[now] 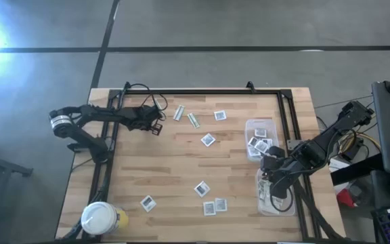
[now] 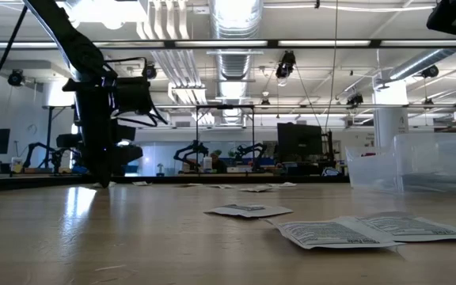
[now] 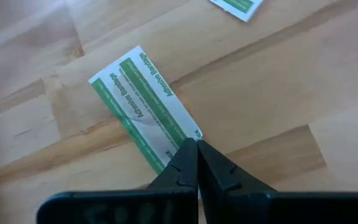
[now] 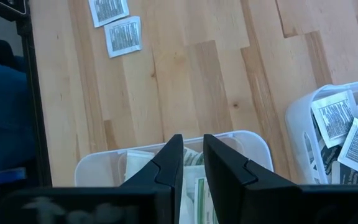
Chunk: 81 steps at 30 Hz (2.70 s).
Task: Pick & Place First Aid Supplies
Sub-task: Put the bandage pack into the bottom bin
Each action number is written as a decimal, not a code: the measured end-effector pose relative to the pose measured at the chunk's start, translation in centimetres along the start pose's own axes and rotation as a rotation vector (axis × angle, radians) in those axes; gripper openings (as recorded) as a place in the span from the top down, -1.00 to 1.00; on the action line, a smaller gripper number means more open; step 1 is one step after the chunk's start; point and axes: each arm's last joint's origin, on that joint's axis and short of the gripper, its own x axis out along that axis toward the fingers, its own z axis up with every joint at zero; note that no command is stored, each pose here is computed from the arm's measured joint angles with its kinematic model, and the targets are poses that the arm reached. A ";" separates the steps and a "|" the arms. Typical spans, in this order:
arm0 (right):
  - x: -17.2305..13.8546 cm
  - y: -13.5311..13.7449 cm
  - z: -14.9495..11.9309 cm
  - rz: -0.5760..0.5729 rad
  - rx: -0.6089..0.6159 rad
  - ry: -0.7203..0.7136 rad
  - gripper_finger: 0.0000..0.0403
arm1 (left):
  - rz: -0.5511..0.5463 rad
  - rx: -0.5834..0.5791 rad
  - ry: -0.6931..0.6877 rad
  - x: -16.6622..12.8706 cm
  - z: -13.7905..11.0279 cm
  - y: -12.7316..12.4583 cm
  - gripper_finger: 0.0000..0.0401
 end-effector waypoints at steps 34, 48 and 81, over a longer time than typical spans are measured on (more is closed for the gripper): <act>0.6 2.4 2.2 0.040 -0.415 -0.452 0.31 | -1.104 0.425 -0.609 -16.2 -5.1 -15.0 1.00; 1.0 2.1 2.4 -0.099 -0.485 -0.539 0.15 | -1.138 0.658 -0.787 -19.3 -4.7 -24.6 1.00; 3.1 1.0 1.5 -0.073 -0.396 -0.453 0.96 | -1.165 0.729 -0.928 -21.5 -4.2 -26.5 1.00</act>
